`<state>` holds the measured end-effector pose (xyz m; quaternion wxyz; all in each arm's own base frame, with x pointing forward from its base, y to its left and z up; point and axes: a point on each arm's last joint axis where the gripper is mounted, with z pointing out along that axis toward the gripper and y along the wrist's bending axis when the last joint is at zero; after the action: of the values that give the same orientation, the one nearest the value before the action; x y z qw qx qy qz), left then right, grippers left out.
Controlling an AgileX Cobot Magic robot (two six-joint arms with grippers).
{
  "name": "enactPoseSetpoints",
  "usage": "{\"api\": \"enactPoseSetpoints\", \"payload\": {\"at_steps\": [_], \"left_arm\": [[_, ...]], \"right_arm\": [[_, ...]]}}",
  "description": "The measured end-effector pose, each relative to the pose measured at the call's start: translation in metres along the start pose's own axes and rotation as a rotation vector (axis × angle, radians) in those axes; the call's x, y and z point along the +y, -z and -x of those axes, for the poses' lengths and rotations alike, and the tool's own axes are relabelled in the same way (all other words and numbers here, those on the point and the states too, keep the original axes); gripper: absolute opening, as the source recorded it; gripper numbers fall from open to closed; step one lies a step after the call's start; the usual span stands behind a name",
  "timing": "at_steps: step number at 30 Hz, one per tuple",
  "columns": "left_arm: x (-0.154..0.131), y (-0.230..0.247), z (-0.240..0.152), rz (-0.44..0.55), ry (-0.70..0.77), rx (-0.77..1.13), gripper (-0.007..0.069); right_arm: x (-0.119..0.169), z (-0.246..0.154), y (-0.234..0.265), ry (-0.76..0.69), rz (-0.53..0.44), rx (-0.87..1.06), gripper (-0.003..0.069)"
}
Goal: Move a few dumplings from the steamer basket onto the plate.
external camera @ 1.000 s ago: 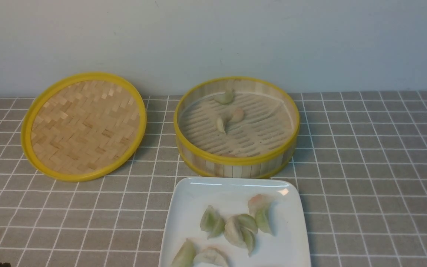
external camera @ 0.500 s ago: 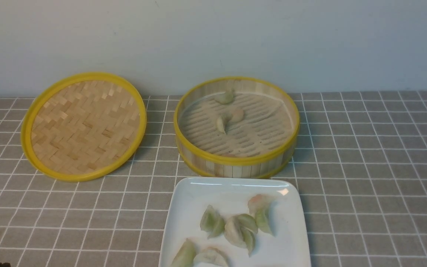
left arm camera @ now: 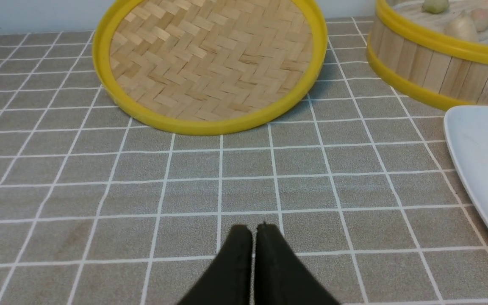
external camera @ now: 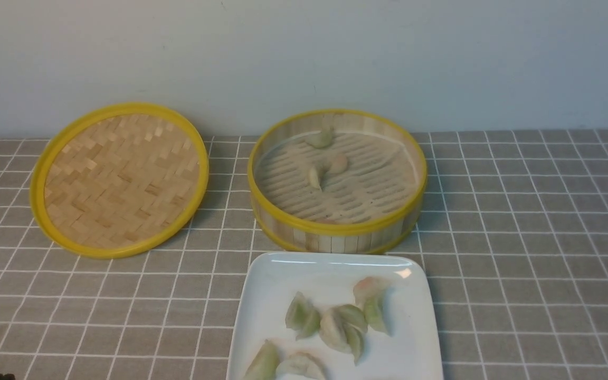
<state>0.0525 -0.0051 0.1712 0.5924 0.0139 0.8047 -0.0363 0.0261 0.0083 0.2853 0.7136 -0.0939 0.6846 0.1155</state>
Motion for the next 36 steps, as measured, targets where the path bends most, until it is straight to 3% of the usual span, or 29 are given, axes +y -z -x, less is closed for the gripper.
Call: {"api": "enactPoseSetpoints", "payload": {"at_steps": [5, 10, 36], "left_arm": [[0.000, 0.000, 0.000, 0.000, 0.000, 0.000, -0.0005], [0.000, 0.000, 0.000, 0.000, 0.000, 0.000, -0.0005], [0.000, 0.000, 0.000, 0.000, 0.000, 0.000, -0.0005]], "right_arm": [[-0.011, -0.057, -0.014, -0.006, -0.211, 0.170, -0.0014], [-0.018, -0.107, -0.018, -0.030, -0.301, 0.319, -0.0014], [-0.019, -0.105, -0.020, -0.028, -0.310, 0.246, -0.0015]]}}
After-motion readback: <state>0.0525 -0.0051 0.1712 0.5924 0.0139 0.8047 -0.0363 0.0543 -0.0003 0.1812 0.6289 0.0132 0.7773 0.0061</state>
